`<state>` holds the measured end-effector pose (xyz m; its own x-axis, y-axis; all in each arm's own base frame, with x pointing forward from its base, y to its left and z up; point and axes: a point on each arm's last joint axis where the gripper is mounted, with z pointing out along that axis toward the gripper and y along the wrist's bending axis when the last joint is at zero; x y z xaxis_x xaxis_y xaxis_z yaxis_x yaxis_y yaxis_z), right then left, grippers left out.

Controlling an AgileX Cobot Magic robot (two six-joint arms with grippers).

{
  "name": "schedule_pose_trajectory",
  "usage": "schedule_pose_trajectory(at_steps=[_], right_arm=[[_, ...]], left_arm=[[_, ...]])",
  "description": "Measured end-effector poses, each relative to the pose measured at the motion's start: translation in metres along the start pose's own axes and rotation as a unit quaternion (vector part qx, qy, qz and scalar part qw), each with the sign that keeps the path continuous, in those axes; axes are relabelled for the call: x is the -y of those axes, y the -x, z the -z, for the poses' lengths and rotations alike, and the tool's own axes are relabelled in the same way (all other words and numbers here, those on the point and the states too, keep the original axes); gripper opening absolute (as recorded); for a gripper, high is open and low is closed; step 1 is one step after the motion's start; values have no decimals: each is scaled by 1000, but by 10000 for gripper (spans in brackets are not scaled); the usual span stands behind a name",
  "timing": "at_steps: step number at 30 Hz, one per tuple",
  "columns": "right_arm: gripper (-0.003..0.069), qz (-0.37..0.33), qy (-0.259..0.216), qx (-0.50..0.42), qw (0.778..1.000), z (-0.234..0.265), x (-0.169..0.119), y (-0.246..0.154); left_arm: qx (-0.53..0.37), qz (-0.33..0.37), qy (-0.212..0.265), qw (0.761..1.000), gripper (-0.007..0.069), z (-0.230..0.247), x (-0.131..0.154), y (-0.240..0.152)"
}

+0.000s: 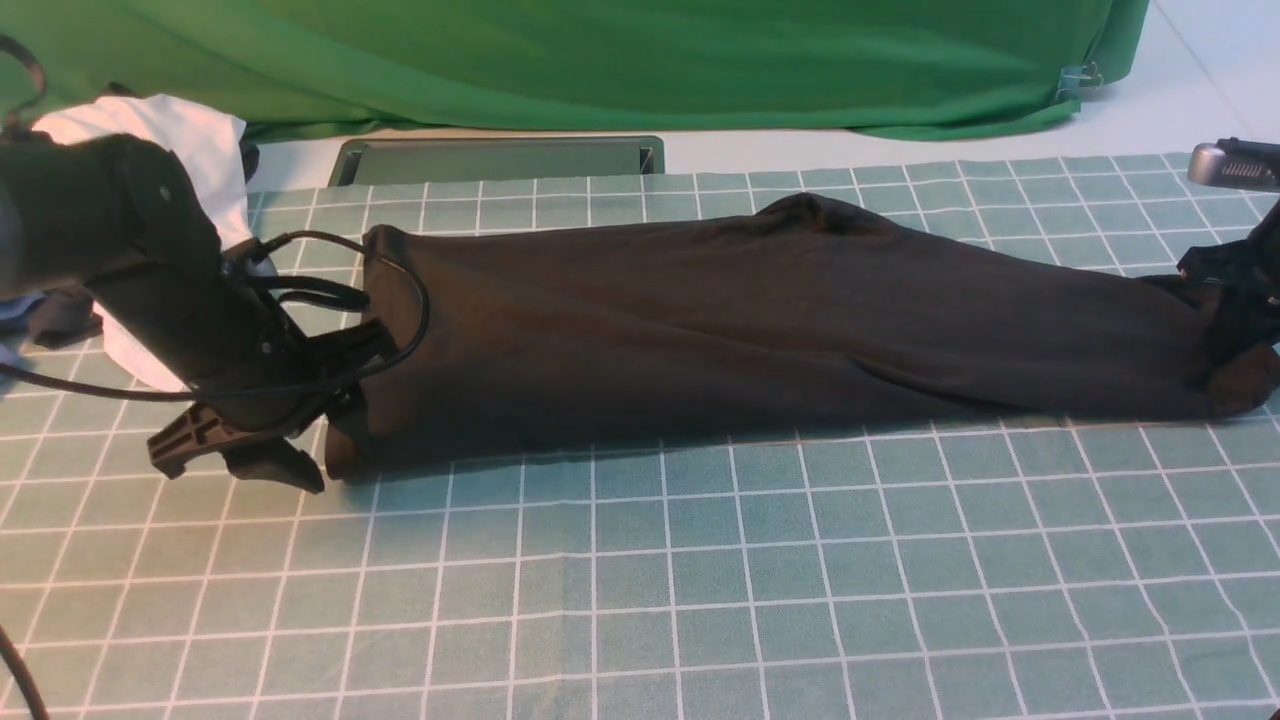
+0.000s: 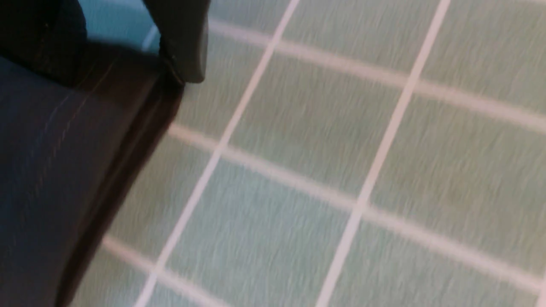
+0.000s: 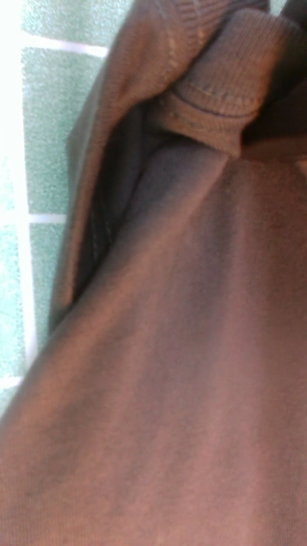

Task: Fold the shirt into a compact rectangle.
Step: 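Pull the folded dark garment lengthwise by its ends to straighten it flat on the table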

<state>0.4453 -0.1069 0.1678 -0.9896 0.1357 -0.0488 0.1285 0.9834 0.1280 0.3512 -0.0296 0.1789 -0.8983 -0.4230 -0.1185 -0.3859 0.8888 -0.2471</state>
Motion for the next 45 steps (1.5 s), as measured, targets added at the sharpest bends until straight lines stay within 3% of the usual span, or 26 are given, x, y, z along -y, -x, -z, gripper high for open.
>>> schedule_pose_trajectory(at_steps=[12, 15, 19, 20, 27, 37, 45], right_arm=[[70, -3, 0, 0, 1000, 0, 0, 0], [70, -3, 0, 0, 1000, 0, 0, 0], [70, -3, -1, 1, 1000, 2, -1, -3], [70, -3, -1, 0, 1000, 4, -1, -5], [70, -4, -10, -13, 1000, 29, -7, -43], [70, -35, -29, -16, 999, 73, -2, -119], [70, -59, -40, -30, 997, 81, 9, -162]], left_arm=[[24, 14, -24, 999, 291, -20, 2, 9], [22, 12, -22, 999, 216, -21, 2, 9], [17, 0, -20, 1000, 38, -22, 2, 9], [15, -1, -20, 1000, 29, -22, 2, 9], [-19, -8, -15, 1000, 19, -20, 2, -2], [-99, -96, 3, 990, 19, -9, 15, -80], [-85, -131, 27, 987, 19, 27, 11, -89]])
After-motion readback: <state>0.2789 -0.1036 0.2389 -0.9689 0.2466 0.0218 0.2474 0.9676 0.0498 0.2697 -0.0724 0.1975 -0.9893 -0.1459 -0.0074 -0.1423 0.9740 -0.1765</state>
